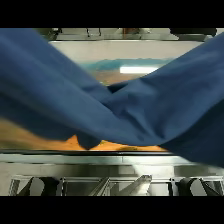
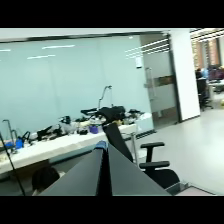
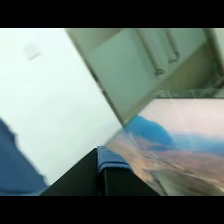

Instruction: Fold the shirts.

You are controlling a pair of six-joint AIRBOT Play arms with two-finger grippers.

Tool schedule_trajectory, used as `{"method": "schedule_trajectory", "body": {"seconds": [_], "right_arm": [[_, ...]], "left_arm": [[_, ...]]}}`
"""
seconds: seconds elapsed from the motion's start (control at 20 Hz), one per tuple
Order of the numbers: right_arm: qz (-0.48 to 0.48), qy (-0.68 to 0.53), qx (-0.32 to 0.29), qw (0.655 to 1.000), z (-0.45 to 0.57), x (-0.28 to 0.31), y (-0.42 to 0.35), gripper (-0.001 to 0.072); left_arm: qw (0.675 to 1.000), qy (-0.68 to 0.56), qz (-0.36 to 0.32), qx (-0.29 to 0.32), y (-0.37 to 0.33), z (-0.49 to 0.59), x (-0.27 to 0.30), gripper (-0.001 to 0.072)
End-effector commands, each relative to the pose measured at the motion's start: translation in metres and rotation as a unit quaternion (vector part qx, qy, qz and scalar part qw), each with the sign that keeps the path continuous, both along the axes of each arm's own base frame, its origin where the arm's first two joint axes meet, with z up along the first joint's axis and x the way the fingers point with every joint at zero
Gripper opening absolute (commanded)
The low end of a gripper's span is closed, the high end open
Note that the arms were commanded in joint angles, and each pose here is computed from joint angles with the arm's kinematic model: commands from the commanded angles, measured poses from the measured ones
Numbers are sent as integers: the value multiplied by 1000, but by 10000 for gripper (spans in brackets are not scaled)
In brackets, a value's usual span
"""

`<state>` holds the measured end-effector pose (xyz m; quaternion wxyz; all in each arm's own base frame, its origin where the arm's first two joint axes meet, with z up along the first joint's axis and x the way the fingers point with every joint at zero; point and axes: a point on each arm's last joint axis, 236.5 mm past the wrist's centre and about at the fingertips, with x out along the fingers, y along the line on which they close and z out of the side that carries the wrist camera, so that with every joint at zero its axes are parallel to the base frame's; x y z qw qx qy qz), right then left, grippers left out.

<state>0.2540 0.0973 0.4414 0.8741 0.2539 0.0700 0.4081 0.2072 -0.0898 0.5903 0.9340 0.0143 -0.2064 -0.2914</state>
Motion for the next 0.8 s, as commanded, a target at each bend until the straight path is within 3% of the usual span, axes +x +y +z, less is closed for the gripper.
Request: {"method": "schedule_trajectory", "body": {"seconds": [0.0,0.15,0.45,0.6,0.65,0.7,0.75], "right_arm": [[-72,90,-34,993,-60,47,-23,14],[-46,177,-24,983,-137,93,-10,13],[-141,358,-30,923,-346,197,-33,13],[-195,388,-17,900,-420,239,-63,15],[-194,380,-11,904,-426,249,-68,105],[-194,364,-3,911,-423,259,-75,431],[-194,348,-4,917,-415,263,-80,609]], "left_arm": [[997,74,-19,8,25,-31,40,26],[972,226,-58,12,31,-128,138,26],[884,456,-3,105,6,-402,340,26],[834,550,-18,33,12,-486,395,44],[824,566,-22,20,20,-494,402,269],[820,572,-17,6,31,-495,408,519],[816,577,-3,-20,47,-491,411,720]]}}
